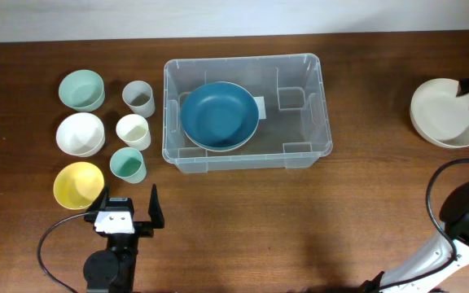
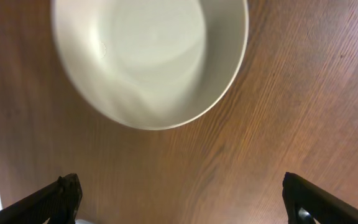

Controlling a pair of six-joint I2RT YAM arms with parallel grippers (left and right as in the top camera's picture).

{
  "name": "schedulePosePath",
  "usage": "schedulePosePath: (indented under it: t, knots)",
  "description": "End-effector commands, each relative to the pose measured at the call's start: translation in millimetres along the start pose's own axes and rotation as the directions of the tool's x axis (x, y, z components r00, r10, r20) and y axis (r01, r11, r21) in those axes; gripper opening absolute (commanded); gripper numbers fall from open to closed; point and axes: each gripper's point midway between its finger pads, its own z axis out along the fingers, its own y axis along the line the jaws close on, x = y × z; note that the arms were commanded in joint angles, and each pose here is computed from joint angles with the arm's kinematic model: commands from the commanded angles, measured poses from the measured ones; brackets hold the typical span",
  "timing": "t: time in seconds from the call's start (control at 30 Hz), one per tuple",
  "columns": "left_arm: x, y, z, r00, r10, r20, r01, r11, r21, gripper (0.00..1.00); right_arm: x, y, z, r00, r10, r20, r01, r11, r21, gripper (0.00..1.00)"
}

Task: Pack container
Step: 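Move the right gripper right to the beige bowl, then close the right gripper on the beige bowl's rim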

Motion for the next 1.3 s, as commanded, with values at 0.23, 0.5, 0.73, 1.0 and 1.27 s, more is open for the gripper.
schedulePosePath:
  t: [0.23,0.5,0.73,1.0,1.27]
  knots:
    - [2.1,3.0,0.4,1.0,-0.01,0.001,0.01,1.0,-0.016,1.0,-4.3,-38.1,55.1,0.991,0.117,-0.059,-0.115,0.993,0.03,0.99]
    - [2.1,2.9,0.4,1.0,-0.01,0.001,0.01,1.0,-0.015,1.0,-6.8,-40.0,91.9,0.994,0.108,-0.032,-0.108,0.994,-0.016,0.99]
    - [2.1,2.9,0.4,1.0,-0.01,0.001,0.01,1.0,-0.015,1.0,-5.2,-44.8,111.8,0.994,0.105,-0.019,-0.105,0.994,-0.031,0.99]
    - [2.1,2.9,0.4,1.0,-0.01,0.001,0.01,1.0,-0.015,1.0,-6.0,-46.1,123.3,0.995,0.101,-0.002,-0.101,0.994,-0.051,0.99]
    - [2.1,2.9,0.4,1.0,-0.01,0.001,0.01,1.0,-0.015,1.0,-12.9,-39.9,123.0,0.995,0.096,0.024,-0.093,0.993,-0.078,0.97]
